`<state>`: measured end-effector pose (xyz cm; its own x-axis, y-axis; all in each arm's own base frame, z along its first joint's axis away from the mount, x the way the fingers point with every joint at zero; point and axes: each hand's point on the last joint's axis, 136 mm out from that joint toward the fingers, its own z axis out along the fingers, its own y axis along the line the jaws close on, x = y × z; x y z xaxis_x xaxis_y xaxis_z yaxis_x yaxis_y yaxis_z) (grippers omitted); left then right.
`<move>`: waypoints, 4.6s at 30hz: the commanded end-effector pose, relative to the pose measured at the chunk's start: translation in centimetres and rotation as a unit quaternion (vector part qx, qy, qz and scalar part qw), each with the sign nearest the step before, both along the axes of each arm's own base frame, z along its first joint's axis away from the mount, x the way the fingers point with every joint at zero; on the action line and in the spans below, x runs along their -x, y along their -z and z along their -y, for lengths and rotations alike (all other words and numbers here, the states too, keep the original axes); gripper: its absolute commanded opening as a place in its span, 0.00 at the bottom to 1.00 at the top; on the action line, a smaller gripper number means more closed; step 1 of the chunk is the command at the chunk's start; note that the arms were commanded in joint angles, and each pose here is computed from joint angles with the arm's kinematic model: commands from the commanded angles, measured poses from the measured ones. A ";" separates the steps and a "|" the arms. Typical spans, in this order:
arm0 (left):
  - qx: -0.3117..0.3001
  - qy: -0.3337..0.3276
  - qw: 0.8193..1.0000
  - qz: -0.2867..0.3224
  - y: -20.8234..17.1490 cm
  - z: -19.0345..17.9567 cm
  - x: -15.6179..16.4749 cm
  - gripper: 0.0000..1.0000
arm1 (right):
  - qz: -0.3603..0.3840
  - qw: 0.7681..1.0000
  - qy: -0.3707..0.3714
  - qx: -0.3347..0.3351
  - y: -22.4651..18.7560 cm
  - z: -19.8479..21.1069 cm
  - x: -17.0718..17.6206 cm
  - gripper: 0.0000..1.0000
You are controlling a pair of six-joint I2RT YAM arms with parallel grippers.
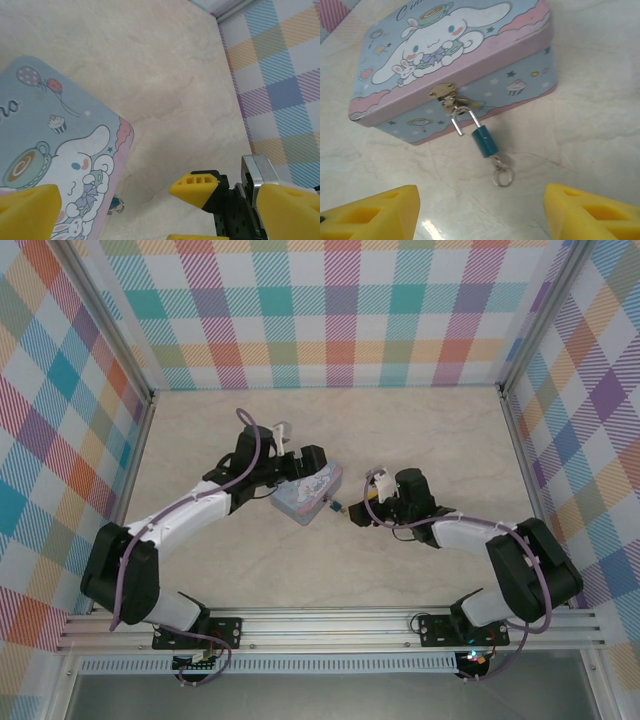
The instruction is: Unlock a padlock with a key
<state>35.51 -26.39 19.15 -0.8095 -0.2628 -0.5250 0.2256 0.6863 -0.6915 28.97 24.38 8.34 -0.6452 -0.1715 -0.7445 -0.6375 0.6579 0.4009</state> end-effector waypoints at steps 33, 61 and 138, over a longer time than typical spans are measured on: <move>-0.029 -0.040 0.994 -0.097 8.3 -1.2 1.8 1.00 | -0.111 0.988 -0.080 -0.077 5.3 -4.0 -2.0 0.42; -0.036 -0.049 0.994 -0.094 8.4 -1.9 2.2 1.00 | -0.118 0.988 -0.078 -0.063 6.6 -4.2 -0.7 0.14; -0.058 -0.047 0.991 -0.111 10.1 -1.6 3.7 1.00 | -0.243 0.947 0.136 -0.161 2.0 -4.5 -6.0 0.03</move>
<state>33.95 -25.78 13.48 -0.8190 -0.3249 -0.4730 0.1136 0.7161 -0.6887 32.83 28.59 4.57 -0.9363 0.1690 -0.3078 -0.1566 0.5837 0.7968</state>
